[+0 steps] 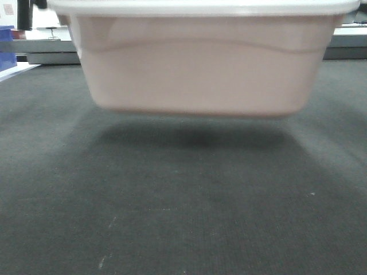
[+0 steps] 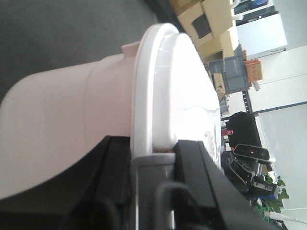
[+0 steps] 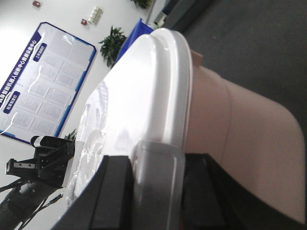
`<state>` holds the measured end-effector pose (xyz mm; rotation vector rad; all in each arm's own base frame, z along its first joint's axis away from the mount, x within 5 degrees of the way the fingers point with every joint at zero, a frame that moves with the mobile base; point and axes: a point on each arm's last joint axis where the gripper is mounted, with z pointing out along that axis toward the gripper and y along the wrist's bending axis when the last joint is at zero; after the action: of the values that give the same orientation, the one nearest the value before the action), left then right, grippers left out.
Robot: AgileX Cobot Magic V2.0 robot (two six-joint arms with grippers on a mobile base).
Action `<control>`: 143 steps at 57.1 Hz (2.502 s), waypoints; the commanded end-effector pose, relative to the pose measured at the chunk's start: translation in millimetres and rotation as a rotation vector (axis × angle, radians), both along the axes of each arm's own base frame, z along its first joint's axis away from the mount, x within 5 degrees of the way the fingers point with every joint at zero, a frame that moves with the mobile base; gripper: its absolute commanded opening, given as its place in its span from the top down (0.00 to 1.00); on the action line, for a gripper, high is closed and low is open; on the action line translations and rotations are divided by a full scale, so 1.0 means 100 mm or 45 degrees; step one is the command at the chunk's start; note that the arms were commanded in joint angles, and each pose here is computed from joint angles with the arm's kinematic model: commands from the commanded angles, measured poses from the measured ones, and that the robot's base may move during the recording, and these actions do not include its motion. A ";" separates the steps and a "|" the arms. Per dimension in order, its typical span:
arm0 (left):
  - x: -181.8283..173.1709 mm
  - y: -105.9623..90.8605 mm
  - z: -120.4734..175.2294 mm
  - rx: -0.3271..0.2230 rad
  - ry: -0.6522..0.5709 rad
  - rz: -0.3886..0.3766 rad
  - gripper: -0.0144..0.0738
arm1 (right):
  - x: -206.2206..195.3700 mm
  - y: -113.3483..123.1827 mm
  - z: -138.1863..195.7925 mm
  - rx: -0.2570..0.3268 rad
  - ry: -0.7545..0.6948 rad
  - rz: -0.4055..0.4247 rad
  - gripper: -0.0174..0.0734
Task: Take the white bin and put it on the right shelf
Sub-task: 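Hold the bin raised in both grippers while backing away from the table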
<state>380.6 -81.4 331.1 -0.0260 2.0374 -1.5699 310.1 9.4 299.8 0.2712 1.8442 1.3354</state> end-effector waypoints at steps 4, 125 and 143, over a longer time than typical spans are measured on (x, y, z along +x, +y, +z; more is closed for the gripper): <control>-0.49 -0.23 0.82 -0.262 -0.255 -0.344 0.98 | -0.37 0.24 0.77 0.266 -0.363 0.343 0.74; -1.07 -0.21 1.69 -0.283 -0.594 -0.371 0.98 | -0.54 0.20 1.77 0.186 -0.617 0.135 0.74; -1.07 -0.21 1.69 -0.283 -0.594 -0.371 0.98 | -0.48 0.16 1.77 0.179 -0.594 0.046 0.74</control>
<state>325.0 -80.6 467.4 0.1795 1.6621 -1.5251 287.8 8.6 439.8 0.1246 1.5449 1.2285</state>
